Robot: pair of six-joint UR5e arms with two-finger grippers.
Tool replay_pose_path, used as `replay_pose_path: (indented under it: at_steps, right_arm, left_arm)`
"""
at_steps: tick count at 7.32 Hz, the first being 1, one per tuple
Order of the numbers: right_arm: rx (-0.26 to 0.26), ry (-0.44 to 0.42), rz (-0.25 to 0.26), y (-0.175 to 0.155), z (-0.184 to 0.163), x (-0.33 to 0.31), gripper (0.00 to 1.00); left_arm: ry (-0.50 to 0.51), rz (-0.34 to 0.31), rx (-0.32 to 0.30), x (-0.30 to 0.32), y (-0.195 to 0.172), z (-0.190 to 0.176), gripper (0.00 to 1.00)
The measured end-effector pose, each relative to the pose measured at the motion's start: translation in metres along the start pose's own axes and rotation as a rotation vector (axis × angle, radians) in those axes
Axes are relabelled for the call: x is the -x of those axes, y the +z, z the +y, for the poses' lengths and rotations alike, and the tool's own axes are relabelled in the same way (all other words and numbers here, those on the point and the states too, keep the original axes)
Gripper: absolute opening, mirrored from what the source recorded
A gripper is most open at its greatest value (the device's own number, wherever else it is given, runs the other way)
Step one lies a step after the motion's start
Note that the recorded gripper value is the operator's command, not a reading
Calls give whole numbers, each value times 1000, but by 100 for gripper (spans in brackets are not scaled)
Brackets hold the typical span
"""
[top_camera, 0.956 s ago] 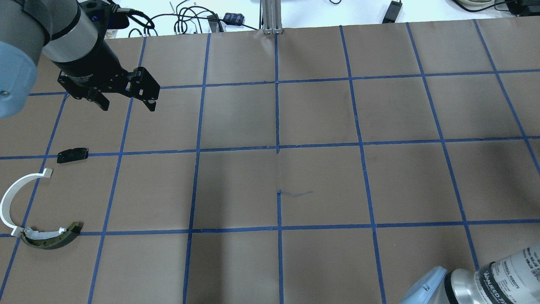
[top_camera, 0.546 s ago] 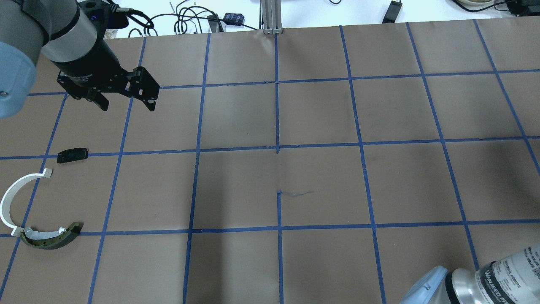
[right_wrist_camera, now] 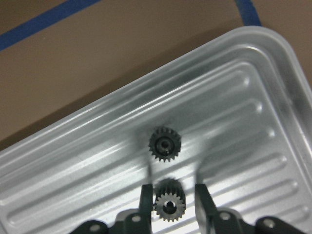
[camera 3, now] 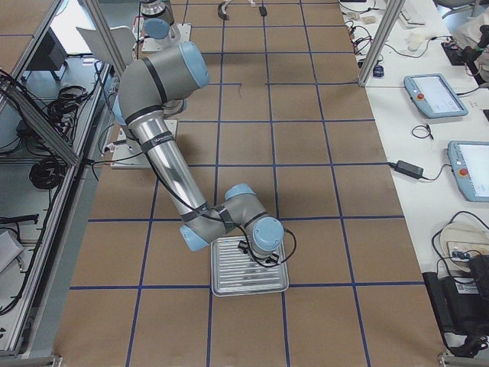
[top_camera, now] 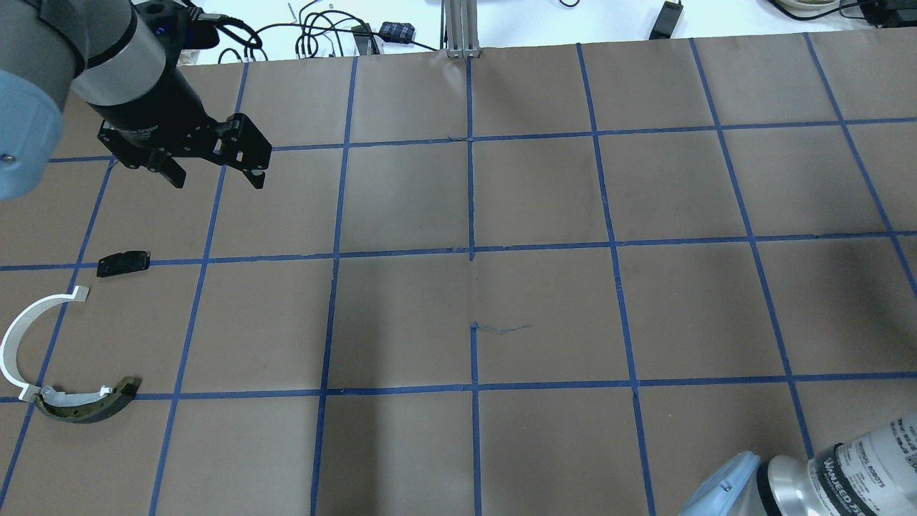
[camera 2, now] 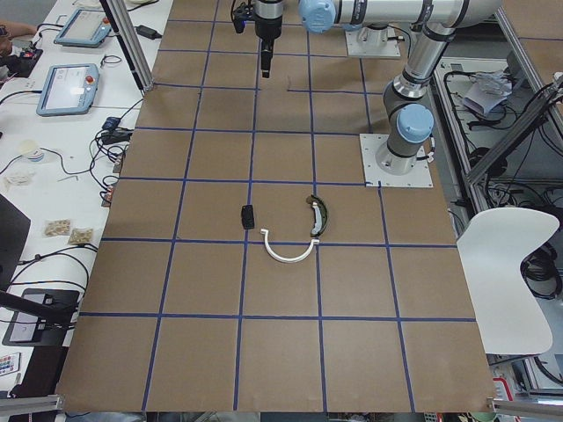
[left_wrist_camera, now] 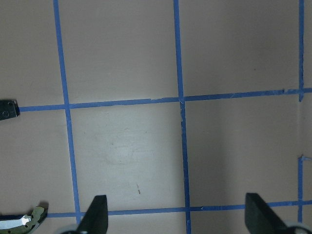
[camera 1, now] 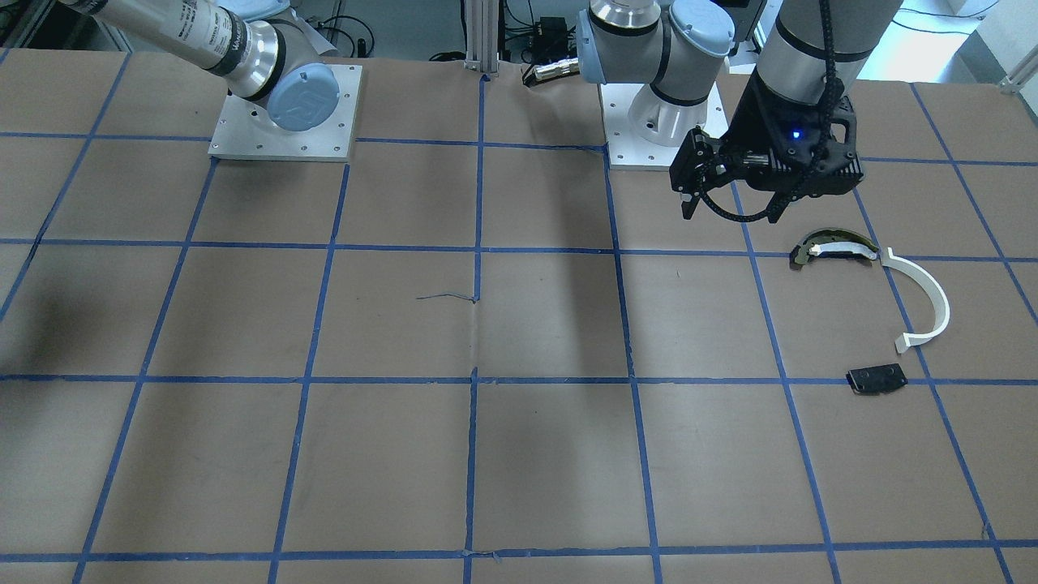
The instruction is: Place bearing gear from tray to pile
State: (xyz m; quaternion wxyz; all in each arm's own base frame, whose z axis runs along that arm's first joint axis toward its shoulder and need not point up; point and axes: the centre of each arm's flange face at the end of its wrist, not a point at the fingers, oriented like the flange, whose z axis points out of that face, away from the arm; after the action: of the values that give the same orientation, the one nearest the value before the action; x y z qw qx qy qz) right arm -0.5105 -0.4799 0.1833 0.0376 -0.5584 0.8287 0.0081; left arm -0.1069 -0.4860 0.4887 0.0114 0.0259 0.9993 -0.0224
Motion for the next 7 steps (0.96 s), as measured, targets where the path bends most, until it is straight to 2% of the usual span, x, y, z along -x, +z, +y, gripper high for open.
replay_pose_path:
  at_steps: [1,3,5,7]
  right_arm:
    - [1,0,-1,0,0,0,30]
    - [4,2,-1,-1,0,0,18]
    - [18,14,7,-10,1,1,15]
    - [44,52,33,-51,-10,6,15]
  left_arm:
    - [1,-1,-1,0,0,0,100]
    - [4,-3,-2,0,-1,0,100]
    - [5,-3,-3,0,-2,1,100]
    - [5,-3,-5,0,-3,1,100]
